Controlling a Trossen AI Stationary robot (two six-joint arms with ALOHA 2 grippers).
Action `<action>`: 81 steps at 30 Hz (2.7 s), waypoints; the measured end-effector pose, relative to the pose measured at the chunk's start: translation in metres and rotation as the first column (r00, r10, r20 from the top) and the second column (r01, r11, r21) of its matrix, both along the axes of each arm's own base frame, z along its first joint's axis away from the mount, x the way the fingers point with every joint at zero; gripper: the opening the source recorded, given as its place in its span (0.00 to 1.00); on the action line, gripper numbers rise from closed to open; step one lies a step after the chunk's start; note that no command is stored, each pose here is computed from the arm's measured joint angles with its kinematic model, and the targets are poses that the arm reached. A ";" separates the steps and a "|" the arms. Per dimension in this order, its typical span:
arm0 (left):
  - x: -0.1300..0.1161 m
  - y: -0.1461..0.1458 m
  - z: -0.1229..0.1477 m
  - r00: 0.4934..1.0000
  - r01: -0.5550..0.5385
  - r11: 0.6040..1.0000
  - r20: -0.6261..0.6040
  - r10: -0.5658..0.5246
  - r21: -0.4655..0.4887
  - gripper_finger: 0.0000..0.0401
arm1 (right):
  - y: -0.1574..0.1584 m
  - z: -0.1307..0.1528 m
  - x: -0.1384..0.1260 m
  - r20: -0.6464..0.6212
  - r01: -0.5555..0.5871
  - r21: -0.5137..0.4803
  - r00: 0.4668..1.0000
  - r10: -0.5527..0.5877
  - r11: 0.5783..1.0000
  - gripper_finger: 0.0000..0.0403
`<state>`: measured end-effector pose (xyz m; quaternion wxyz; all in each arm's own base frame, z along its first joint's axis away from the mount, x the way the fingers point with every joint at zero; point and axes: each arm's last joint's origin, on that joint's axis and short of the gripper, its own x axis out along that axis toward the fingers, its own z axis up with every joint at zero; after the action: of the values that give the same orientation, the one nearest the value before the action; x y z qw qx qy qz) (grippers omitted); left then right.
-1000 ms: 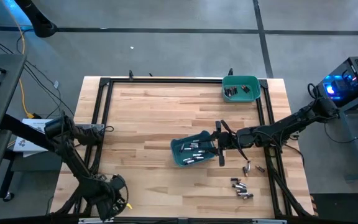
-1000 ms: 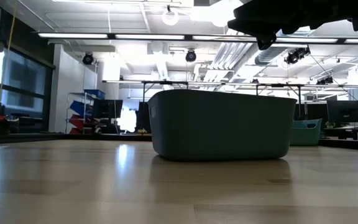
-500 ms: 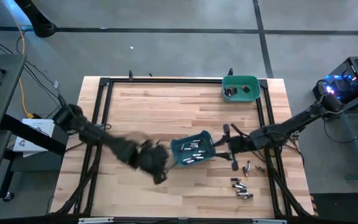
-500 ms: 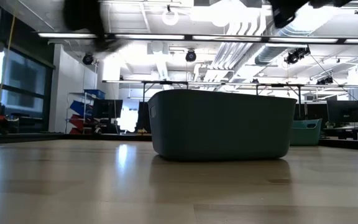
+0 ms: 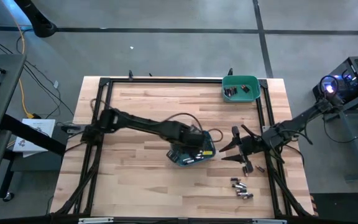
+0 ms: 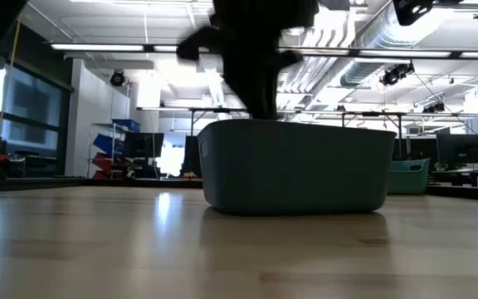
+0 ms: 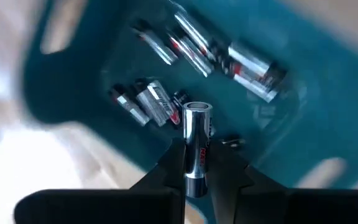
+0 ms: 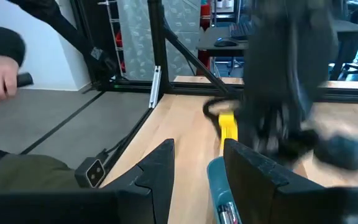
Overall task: Sort batteries
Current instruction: Put the silver battery into the blue bin, then put the black battery into the green bin
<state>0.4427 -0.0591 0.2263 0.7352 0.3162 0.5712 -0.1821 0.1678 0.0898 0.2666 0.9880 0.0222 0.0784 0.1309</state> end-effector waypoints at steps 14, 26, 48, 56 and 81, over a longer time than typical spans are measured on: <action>0.021 0.011 -0.055 0.936 0.335 0.940 -0.136 -0.325 0.062 0.12 | -0.003 0.000 0.001 0.006 0.120 0.002 0.993 -0.120 0.993 0.33; 0.023 0.013 -0.053 0.933 0.351 0.934 -0.111 -0.342 0.070 0.32 | -0.003 0.001 0.001 -0.003 0.127 0.025 0.992 -0.127 0.992 0.33; -0.038 0.061 0.027 0.802 -0.374 0.903 0.416 0.429 -0.212 0.20 | 0.014 0.001 -0.021 -0.682 0.503 0.000 0.633 -0.368 0.865 0.33; -0.089 0.055 0.042 0.509 -0.437 0.823 0.655 0.558 -0.363 0.13 | 0.024 -0.043 -0.031 -0.955 0.596 -0.125 0.145 -0.259 0.793 0.33; -0.105 0.041 0.018 0.377 -0.421 0.814 0.739 0.558 -0.400 0.12 | 0.028 -0.137 -0.019 -0.893 0.451 -0.362 -0.420 -0.164 0.816 0.43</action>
<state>0.3375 -0.0181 0.2446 0.9548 0.1249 0.2049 0.1751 0.1492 0.1176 0.1292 0.4982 0.2276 0.8053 -0.2268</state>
